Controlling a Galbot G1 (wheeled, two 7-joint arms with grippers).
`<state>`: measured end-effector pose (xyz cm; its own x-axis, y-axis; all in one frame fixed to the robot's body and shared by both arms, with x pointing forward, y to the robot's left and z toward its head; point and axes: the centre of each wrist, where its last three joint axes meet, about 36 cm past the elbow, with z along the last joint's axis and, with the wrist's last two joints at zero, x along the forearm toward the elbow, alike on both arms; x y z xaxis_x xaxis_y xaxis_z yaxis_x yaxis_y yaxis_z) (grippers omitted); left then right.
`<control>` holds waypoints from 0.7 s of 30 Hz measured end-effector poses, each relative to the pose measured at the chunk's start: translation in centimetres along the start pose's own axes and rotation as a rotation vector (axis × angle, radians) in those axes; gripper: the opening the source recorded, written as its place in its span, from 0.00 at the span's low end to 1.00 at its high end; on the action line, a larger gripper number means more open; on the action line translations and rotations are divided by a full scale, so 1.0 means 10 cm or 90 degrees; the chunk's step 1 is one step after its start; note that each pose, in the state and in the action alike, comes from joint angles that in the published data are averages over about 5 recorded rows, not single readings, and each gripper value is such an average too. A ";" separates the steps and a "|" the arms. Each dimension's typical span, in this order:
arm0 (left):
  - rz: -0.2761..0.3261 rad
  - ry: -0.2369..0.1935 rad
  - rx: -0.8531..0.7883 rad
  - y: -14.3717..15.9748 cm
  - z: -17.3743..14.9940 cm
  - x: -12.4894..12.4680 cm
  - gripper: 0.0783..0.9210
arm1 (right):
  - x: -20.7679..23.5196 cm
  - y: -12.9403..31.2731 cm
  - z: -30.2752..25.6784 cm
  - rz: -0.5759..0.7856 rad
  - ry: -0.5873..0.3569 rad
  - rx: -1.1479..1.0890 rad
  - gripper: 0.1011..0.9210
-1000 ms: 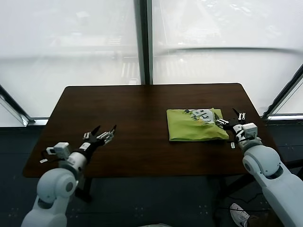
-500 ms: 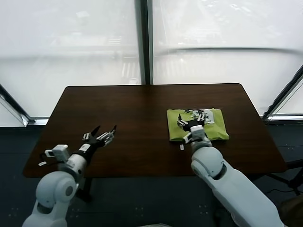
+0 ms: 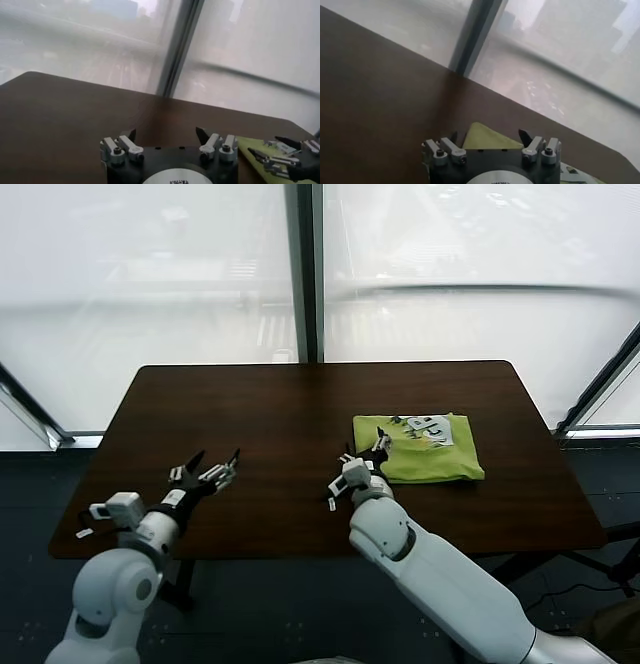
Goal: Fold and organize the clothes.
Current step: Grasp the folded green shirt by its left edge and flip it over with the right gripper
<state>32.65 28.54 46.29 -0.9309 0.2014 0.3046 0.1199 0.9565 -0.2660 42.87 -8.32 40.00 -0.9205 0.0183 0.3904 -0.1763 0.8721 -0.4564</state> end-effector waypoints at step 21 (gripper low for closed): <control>-0.006 0.000 0.001 0.01 0.05 0.01 0.98 | -0.05 0.01 0.01 -0.006 0.025 -0.008 0.22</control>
<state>32.38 28.53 45.90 -0.9318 0.1928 0.3075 0.1109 0.9580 -0.2645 43.24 -8.34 39.71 -0.9040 0.0293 0.4265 -0.1803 0.8785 -0.4424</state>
